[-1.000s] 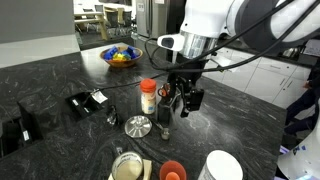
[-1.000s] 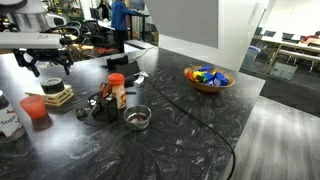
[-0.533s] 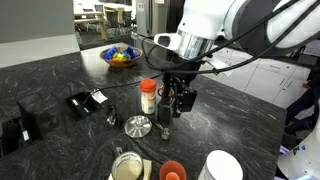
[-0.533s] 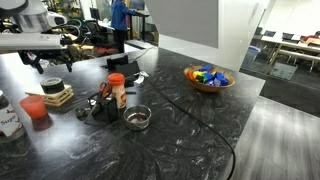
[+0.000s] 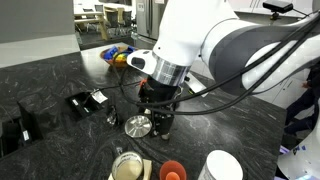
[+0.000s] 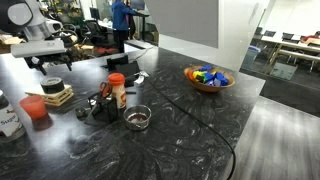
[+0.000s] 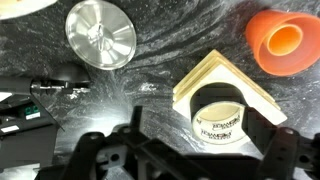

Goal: Take the masking tape from on top of the box and put it on the table

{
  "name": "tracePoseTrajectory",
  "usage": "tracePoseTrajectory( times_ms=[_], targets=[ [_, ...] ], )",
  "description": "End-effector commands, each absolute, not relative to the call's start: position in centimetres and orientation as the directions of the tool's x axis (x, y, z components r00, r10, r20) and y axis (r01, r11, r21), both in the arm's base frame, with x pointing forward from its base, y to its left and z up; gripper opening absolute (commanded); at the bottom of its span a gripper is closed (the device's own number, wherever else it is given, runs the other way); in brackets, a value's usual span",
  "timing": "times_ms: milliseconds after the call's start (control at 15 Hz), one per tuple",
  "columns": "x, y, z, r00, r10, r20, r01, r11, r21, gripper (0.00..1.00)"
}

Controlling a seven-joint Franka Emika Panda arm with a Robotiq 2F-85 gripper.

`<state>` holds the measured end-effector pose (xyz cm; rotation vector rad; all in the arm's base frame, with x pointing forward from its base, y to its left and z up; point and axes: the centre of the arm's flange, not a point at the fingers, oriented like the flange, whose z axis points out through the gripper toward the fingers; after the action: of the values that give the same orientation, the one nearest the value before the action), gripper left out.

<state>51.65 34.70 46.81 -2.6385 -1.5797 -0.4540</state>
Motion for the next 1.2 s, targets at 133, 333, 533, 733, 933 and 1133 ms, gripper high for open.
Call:
tracePoseTrajectory(
  times_ms=[133, 333, 533, 733, 933, 1133],
  targets=[
    [54.6, 38.8, 46.9, 0.33, 0.9, 0.284, 0.907, -0.385, 0.168, 1.0],
    [55.2, 41.1, 45.6, 0.276, 0.913, 0.299, 0.935, -0.327, 0.136, 1.0],
    [55.4, 42.8, 44.2, 0.225, 0.925, 0.307, 0.954, -0.273, 0.121, 1.0],
    [55.9, 43.5, 43.0, 0.188, 0.933, 0.306, 0.965, -0.233, 0.118, 1.0],
    [56.2, 43.5, 41.6, 0.156, 0.943, 0.294, 0.972, -0.199, 0.123, 1.0],
    [56.2, 43.6, 40.2, 0.13, 0.951, 0.281, 0.979, -0.168, 0.115, 1.0]
  ],
)
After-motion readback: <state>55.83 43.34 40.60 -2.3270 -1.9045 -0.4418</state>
